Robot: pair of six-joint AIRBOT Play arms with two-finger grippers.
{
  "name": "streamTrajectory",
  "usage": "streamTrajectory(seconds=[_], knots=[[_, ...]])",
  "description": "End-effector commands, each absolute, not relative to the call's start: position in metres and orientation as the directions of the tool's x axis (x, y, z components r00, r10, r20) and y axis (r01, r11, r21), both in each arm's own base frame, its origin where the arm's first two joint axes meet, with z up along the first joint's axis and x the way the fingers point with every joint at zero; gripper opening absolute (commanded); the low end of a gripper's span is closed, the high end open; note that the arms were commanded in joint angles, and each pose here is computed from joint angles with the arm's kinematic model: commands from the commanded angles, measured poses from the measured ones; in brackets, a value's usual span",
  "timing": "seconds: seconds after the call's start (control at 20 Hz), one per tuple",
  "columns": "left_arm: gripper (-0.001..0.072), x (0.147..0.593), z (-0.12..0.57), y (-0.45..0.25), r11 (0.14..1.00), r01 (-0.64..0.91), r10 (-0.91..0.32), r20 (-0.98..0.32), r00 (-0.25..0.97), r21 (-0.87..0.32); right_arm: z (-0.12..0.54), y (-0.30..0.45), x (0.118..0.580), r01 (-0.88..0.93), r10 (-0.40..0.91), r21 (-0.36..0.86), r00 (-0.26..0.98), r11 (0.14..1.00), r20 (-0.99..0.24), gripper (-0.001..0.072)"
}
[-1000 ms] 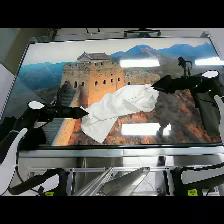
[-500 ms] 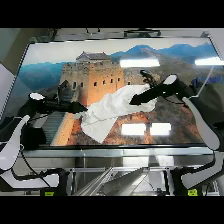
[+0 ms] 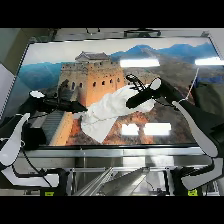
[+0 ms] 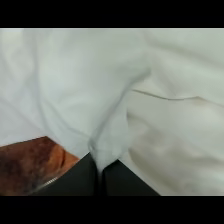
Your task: Fold the shirts.
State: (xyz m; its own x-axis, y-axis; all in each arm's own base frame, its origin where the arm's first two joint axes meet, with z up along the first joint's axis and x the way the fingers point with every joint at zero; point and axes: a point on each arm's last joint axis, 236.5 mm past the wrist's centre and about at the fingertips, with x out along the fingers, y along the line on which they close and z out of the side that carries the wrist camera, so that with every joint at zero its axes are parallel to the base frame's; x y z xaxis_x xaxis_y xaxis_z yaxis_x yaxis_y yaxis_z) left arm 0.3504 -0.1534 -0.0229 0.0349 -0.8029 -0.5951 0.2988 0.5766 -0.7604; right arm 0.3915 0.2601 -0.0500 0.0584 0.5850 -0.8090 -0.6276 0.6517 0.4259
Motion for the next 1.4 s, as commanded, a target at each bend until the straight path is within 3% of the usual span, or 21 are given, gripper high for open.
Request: streamTrajectory(seconds=[0.0,0.15,0.3,0.45,0.55,0.65,0.8,0.95,1.05,1.2,1.35], knots=[[0.0019,0.346,0.019,-0.161,0.516,0.343,-0.846,-0.53,0.058,-0.785,0.016,0.255,0.373,-0.653,0.617,0.426,0.081,0.626,-0.783,0.0019],[0.0019,0.34,0.142,-0.162,0.394,0.53,-0.915,-0.373,0.153,-0.751,0.149,0.231,0.371,-0.719,0.667,0.268,0.349,0.641,-0.658,0.0019],[0.0021,0.299,0.316,-0.155,0.309,0.815,-0.951,-0.164,0.262,-0.49,0.327,0.18,0.342,-0.666,0.637,0.015,0.707,0.746,-0.305,0.002],[0.0024,0.253,0.442,-0.142,0.488,0.857,-0.872,-0.066,0.484,-0.164,0.451,0.131,0.276,-0.522,0.531,-0.136,0.846,0.842,0.04,0.002],[0.0024,0.227,0.495,-0.138,0.612,0.791,-0.791,-0.016,0.612,0.004,0.486,0.12,0.24,-0.476,0.502,-0.186,0.855,0.859,0.132,0.002],[0.0024,0.216,0.518,-0.133,0.682,0.725,-0.729,0.009,0.685,0.095,0.5,0.119,0.226,-0.467,0.501,-0.205,0.85,0.86,0.164,0.002],[0.0024,0.231,0.512,-0.118,0.698,0.715,-0.716,-0.01,0.699,0.041,0.483,0.123,0.244,-0.494,0.516,-0.187,0.851,0.849,0.096,0.002],[0.0024,0.274,0.457,-0.115,0.586,0.795,-0.81,-0.104,0.577,-0.159,0.396,0.137,0.313,-0.573,0.56,-0.015,0.807,0.82,-0.188,0.0019],[0.0023,0.328,0.377,-0.111,0.579,0.758,-0.814,-0.27,0.514,-0.301,0.315,0.139,0.366,-0.557,0.563,0.135,0.74,0.82,-0.369,0.0019],[0.0023,0.403,0.223,-0.107,0.673,0.592,-0.727,-0.541,0.422,-0.443,0.173,0.137,0.437,-0.453,0.537,0.3,0.613,0.84,-0.579,0.002],[0.0022,0.448,0.075,-0.11,0.723,0.447,-0.674,-0.681,0.287,-0.527,0.034,0.13,0.49,-0.305,0.5,0.396,0.504,0.866,-0.704,0.002]])
